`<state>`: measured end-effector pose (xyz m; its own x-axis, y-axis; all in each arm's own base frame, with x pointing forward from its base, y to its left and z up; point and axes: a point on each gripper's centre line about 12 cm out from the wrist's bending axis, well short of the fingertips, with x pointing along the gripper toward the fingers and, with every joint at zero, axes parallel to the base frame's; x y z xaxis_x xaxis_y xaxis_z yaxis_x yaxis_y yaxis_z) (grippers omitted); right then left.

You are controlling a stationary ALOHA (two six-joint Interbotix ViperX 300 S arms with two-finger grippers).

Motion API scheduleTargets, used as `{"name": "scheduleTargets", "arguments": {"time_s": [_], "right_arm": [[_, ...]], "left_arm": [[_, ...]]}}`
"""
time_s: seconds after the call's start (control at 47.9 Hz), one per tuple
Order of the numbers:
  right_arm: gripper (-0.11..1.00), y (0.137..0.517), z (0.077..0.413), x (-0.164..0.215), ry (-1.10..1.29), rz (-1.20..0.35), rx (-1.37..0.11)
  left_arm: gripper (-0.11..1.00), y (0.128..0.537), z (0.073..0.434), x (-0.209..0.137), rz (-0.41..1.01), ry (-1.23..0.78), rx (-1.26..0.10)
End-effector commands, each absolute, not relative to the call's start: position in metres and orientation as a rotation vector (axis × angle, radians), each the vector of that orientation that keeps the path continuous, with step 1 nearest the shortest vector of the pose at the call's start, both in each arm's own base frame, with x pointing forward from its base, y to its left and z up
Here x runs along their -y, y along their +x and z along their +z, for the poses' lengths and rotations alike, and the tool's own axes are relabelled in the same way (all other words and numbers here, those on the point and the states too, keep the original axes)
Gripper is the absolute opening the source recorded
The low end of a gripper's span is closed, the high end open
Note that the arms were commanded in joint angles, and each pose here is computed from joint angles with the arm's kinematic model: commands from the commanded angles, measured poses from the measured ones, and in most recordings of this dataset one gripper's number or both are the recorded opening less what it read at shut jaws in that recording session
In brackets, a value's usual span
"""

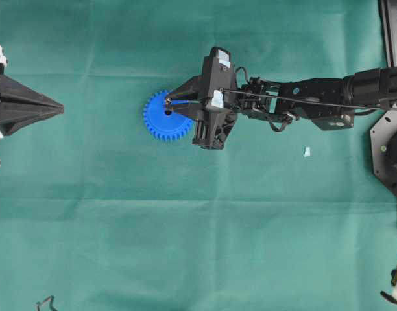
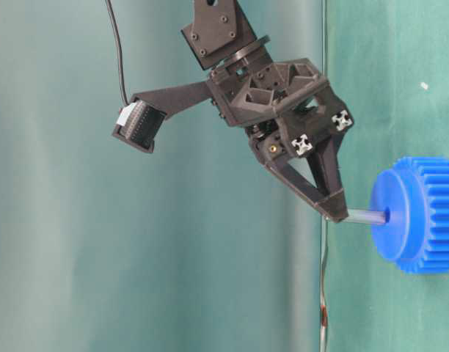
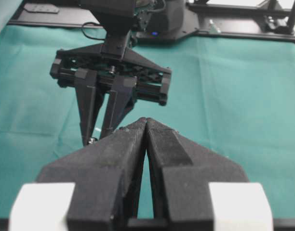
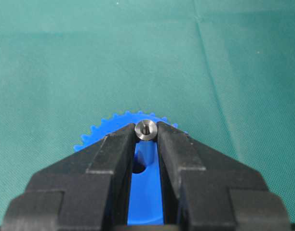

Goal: Insert the shaft into the center hole of the gear.
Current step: 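Align the shaft tip with the gear hole using the right gripper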

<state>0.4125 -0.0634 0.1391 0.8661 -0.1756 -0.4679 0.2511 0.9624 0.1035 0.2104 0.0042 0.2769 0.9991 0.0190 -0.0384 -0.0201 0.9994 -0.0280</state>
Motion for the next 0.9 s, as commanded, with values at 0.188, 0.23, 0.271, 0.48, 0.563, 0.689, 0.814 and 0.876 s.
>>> {"name": "scheduleTargets", "arguments": {"time_s": [0.188,0.23,0.271,0.48,0.563,0.689,0.814,0.876], "right_arm": [[0.16,0.4132,0.1617,0.0635,0.168,-0.223,-0.419],[0.16,0.4130,0.1635,0.0628,0.167,-0.221,-0.416],[0.16,0.4136,0.1645,0.0621,0.168,-0.219,-0.418],[0.16,0.4152,0.1628,0.0590,0.174,-0.210,-0.450],[0.16,0.4157,0.1625,0.0584,0.175,-0.209,-0.452],[0.16,0.4165,0.1630,0.0586,0.176,-0.210,-0.448],[0.16,0.4182,0.1637,0.0589,0.176,-0.210,-0.445],[0.16,0.4186,0.1636,0.0589,0.174,-0.209,-0.445]], "left_arm": [[0.00,0.2127,0.2860,-0.0045,0.020,-0.027,-0.015],[0.00,0.2126,0.2854,-0.0048,0.022,-0.027,-0.017],[0.00,0.2128,0.2850,-0.0045,0.020,-0.027,-0.018],[0.00,0.2132,0.2853,-0.0045,0.020,-0.027,-0.018],[0.00,0.2132,0.2853,-0.0045,0.020,-0.027,-0.018],[0.00,0.2132,0.2853,-0.0046,0.020,-0.028,-0.018],[0.00,0.2132,0.2853,-0.0046,0.020,-0.028,-0.018],[0.00,0.2129,0.2859,-0.0045,0.020,-0.027,-0.015]]}}
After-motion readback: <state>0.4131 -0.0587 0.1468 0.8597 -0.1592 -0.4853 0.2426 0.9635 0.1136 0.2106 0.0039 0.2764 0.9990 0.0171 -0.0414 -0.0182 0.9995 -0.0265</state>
